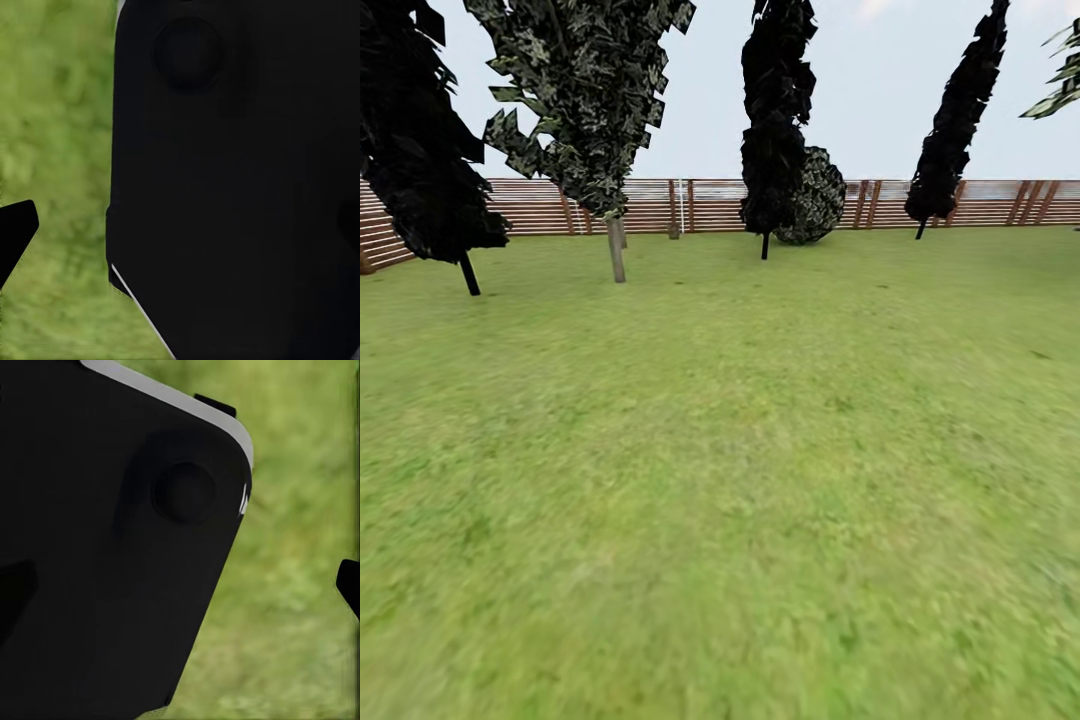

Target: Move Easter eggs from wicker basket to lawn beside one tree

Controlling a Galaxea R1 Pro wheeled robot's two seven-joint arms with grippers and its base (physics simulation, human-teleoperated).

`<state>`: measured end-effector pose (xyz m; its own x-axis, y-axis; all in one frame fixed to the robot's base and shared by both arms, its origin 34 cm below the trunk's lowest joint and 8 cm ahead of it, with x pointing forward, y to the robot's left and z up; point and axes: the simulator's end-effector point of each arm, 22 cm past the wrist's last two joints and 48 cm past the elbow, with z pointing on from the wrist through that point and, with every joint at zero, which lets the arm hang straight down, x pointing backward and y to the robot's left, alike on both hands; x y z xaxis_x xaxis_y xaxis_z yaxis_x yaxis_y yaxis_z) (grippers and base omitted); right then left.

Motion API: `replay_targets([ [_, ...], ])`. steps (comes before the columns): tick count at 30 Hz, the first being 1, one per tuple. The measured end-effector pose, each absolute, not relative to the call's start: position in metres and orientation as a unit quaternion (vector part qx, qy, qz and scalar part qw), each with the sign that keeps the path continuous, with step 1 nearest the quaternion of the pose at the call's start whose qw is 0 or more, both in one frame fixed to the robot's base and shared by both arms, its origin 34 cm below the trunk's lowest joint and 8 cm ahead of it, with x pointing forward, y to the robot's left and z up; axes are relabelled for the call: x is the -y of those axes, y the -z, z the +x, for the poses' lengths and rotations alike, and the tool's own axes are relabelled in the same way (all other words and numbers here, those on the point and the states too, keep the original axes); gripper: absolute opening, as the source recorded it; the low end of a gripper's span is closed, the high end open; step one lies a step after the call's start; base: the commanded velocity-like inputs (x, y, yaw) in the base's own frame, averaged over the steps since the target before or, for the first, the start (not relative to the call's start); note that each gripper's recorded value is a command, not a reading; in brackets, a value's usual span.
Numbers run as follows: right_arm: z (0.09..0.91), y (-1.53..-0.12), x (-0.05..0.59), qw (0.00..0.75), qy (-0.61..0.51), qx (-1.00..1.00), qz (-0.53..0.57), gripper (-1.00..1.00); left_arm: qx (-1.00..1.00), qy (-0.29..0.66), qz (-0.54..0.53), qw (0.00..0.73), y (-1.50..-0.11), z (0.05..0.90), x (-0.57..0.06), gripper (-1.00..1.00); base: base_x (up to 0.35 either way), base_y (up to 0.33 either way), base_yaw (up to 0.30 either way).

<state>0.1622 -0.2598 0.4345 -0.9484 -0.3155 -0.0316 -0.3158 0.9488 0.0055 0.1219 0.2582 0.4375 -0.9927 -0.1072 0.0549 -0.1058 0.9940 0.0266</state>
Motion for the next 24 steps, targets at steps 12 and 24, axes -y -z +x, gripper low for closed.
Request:
replay_targets([
  [12,0.1633,-0.4345,0.2588,0.017,-0.004,-0.987,-0.157,1.00,0.998,0.012,0.054,0.028,-0.4375,0.1216,-0.2582,1.00,0.327,0.000,0.000],
  [24,0.1637,-0.4345,0.2587,0.017,-0.003,-0.987,-0.158,1.00,0.998,0.012,0.054,0.028,-0.4375,0.1220,-0.2579,1.00,0.327,0.000,0.203],
])
